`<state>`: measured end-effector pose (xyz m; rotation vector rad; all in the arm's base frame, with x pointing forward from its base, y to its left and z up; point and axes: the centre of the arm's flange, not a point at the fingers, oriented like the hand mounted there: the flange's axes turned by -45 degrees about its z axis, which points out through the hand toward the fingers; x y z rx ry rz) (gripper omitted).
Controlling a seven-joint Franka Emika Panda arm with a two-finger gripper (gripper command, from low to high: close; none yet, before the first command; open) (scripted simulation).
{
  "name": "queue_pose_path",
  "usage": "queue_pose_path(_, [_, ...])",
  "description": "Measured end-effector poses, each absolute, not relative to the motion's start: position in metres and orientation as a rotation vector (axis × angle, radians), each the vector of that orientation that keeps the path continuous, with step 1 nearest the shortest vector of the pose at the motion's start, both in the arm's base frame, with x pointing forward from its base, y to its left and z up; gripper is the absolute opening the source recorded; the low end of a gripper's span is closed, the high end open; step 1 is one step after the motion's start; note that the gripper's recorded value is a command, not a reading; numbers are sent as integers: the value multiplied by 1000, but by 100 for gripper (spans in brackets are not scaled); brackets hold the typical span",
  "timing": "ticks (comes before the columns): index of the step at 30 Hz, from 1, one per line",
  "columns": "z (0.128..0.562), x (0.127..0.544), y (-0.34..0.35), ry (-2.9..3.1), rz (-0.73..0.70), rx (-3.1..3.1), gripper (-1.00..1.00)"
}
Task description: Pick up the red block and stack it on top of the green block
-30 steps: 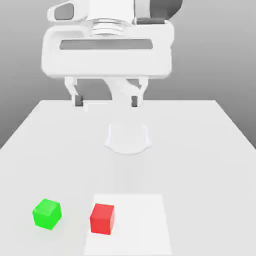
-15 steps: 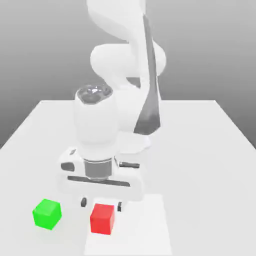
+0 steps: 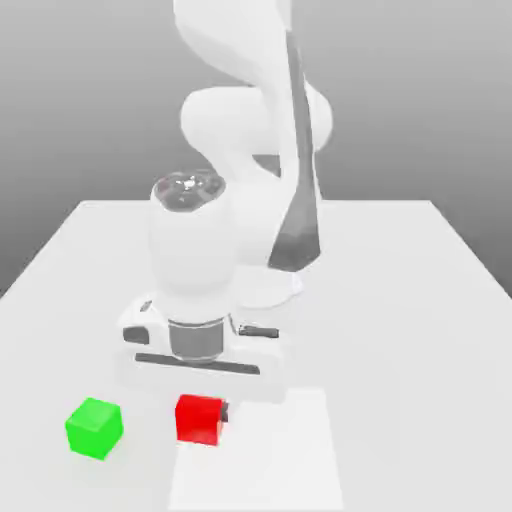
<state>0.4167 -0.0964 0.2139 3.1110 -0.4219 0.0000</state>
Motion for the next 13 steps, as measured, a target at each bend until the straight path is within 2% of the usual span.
queue_pose_path(4, [238,388,-208,-956,1,2992,-100])
queue_pose_path(8, [201,390,-212,-988,1,2983,-100])
queue_pose_path(9, [189,389,-212,-990,1,2982,100])
queue_pose_path(13, [189,389,-212,-990,1,2982,100])
